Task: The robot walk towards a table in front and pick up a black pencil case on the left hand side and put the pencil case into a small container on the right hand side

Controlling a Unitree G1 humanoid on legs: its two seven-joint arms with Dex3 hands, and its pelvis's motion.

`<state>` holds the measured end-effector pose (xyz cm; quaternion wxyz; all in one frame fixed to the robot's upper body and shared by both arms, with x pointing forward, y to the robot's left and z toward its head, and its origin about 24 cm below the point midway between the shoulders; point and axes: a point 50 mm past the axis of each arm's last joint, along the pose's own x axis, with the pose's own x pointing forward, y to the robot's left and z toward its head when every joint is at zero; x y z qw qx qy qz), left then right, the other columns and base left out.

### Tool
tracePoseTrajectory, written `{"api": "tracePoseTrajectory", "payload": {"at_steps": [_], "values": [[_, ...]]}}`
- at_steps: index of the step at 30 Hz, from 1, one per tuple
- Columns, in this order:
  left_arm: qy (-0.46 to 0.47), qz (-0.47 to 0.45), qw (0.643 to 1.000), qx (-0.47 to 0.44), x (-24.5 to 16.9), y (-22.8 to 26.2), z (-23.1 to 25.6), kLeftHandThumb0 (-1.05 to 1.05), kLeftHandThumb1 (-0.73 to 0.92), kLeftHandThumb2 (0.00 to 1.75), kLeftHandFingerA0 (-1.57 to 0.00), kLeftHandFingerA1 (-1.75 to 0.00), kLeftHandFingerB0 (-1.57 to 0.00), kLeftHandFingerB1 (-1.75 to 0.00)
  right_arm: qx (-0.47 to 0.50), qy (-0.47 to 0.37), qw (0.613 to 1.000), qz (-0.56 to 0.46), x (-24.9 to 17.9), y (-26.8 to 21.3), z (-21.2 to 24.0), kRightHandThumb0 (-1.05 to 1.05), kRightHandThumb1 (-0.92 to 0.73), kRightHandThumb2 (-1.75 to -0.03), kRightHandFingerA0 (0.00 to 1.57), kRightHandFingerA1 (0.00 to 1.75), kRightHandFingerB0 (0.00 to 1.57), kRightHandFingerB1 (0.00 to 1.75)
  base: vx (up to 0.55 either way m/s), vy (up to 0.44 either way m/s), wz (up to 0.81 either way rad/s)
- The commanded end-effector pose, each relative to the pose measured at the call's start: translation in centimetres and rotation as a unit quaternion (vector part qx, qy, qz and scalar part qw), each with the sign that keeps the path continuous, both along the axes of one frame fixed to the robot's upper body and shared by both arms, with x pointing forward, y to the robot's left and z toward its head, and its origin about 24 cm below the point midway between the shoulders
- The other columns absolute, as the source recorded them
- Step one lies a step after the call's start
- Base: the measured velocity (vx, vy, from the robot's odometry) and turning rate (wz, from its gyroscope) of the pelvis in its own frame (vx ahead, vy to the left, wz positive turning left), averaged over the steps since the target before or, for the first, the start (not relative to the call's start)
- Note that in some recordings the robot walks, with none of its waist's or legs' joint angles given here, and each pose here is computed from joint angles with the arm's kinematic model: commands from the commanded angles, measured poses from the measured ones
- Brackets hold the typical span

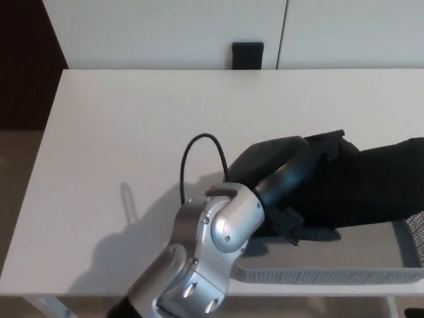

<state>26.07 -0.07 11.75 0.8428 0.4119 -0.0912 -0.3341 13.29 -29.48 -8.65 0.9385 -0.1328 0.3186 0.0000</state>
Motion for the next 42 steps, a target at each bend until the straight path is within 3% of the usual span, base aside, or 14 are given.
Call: {"api": "tracePoseTrajectory", "payload": {"at_steps": [1, 17, 25, 26, 27, 32, 34, 35, 36, 37, 38, 39, 40, 42], "values": [[0.078, -0.072, 0.988, 0.113, -0.5, 1.3, 0.5, -1.01, 0.61, 1.03, 0.00, 0.00, 0.00, 0.00, -0.012, 0.001, 1.000, -0.004, 0.4, -0.3, 0.2, -0.47, -0.57, -0.92, 0.39, 0.59, 0.39, 0.55, 0.00, 0.000, 0.00], [0.082, -0.086, 0.984, 0.132, 0.0, 2.9, 3.4, -0.99, 0.60, 1.04, 0.00, -0.01, 0.00, 0.00, -0.010, -0.005, 1.000, -0.003, 0.8, -0.2, 0.3, -0.48, -0.56, -0.91, 0.37, 0.59, 0.39, 0.56, 0.00, 0.000, 0.00], [-0.035, -0.096, 0.993, 0.053, -4.2, 8.9, 10.4, -0.94, 0.57, 1.01, 0.00, -0.03, 0.00, -0.03, -0.023, 0.006, 1.000, 0.018, 0.2, -0.2, 0.2, -0.48, -0.58, -0.92, 0.39, 0.59, 0.37, 0.55, 0.00, 0.000, 0.00], [-0.057, -0.096, 0.993, 0.037, -5.6, 10.1, 11.4, -1.02, 0.59, 0.81, 0.00, -0.08, 0.00, -0.08, -0.019, 0.008, 1.000, 0.013, 0.0, -0.1, 0.1, -0.46, -0.57, -0.93, 0.38, 0.59, 0.39, 0.56, 0.00, 0.000, 0.00], [-0.066, -0.099, 0.993, 0.020, -6.8, 11.1, 12.0, -0.90, 0.53, 0.98, 0.00, -0.07, 0.00, -0.07, -0.013, 0.010, 1.000, 0.008, -0.1, 0.0, 0.0, -0.45, -0.57, -0.92, 0.38, 0.59, 0.40, 0.56, 0.00, 0.000, 0.00], [-0.092, -0.149, 0.984, -0.041, -9.7, 15.2, 12.9, -0.96, 0.57, 0.95, -0.01, 0.00, -0.08, -0.02, -0.010, 0.022, 1.000, 0.010, -0.5, -0.1, -0.5, -0.47, -0.56, -0.92, 0.39, 0.60, 0.38, 0.55, 0.00, 0.000, 0.00], [-0.069, -0.159, 0.983, -0.062, -12.8, 17.6, 10.9, -0.91, 0.53, 1.00, -0.01, -0.13, -0.11, -0.14, -0.011, 0.034, 0.999, 0.004, -1.1, -0.3, -0.8, -0.43, -0.56, -0.92, 0.40, 0.61, 0.36, 0.54, 0.00, 0.000, 0.00], [-0.057, -0.159, 0.983, -0.069, -13.4, 17.7, 10.3, -1.04, 0.72, 0.61, -0.05, -0.29, -0.05, -0.27, -0.008, 0.036, 0.999, 0.002, -1.2, -0.3, -0.8, -0.42, -0.56, -0.91, 0.40, 0.61, 0.36, 0.55, 0.00, 0.000, 0.00], [-0.042, -0.158, 0.983, -0.079, -14.1, 17.8, 9.5, -1.04, 0.72, 0.61, -0.05, -0.29, -0.05, -0.27, -0.006, 0.038, 0.999, 0.001, -1.4, -0.2, -0.9, -0.42, -0.56, -0.91, 0.40, 0.61, 0.36, 0.55, 0.00, 0.000, 0.00], [0.059, -0.167, 0.971, -0.158, -15.7, 18.1, 7.6, -0.95, 0.61, 0.59, -0.04, -0.29, -0.15, -0.26, -0.007, 0.042, 0.999, 0.003, -1.9, -0.1, -1.2, -0.42, -0.56, -0.92, 0.40, 0.62, 0.37, 0.55, 0.00, 0.000, 0.00], [0.106, -0.168, 0.962, -0.185, -17.3, 18.3, 6.5, -0.94, 0.61, 0.59, -0.07, -0.27, -0.13, -0.26, -0.008, 0.052, 0.999, 0.003, -2.5, 0.1, -1.5, -0.43, -0.56, -0.91, 0.40, 0.61, 0.38, 0.55, 0.00, 0.000, 0.00], [0.142, -0.163, 0.959, -0.185, -19.2, 18.6, 5.6, -0.95, 0.59, 1.03, 0.00, -0.31, -0.07, -0.32, -0.017, 0.057, 0.998, 0.011, -2.9, 0.1, -1.6, -0.50, -0.56, -0.92, 0.38, 0.59, 0.37, 0.55, 0.00, 0.000, 0.00], [0.169, -0.157, 0.956, -0.182, -20.3, 18.8, 5.2, -0.40, 0.25, 0.95, 0.00, -0.50, 0.00, -0.48, -0.019, 0.058, 0.998, 0.012, -3.1, 0.1, -1.6, -0.50, -0.56, -0.91, 0.37, 0.59, 0.38, 0.55, 0.00, 0.000, 0.00], [0.261, -0.137, 0.940, -0.173, -21.9, 19.3, 3.9, -0.40, 0.26, 0.94, 0.00, -0.49, 0.00, -0.48, -0.009, 0.060, 0.998, -0.006, -3.7, 0.0, -1.8, -0.47, -0.54, -0.90, 0.37, 0.59, 0.39, 0.56, 0.00, 0.000, 0.00]]}}
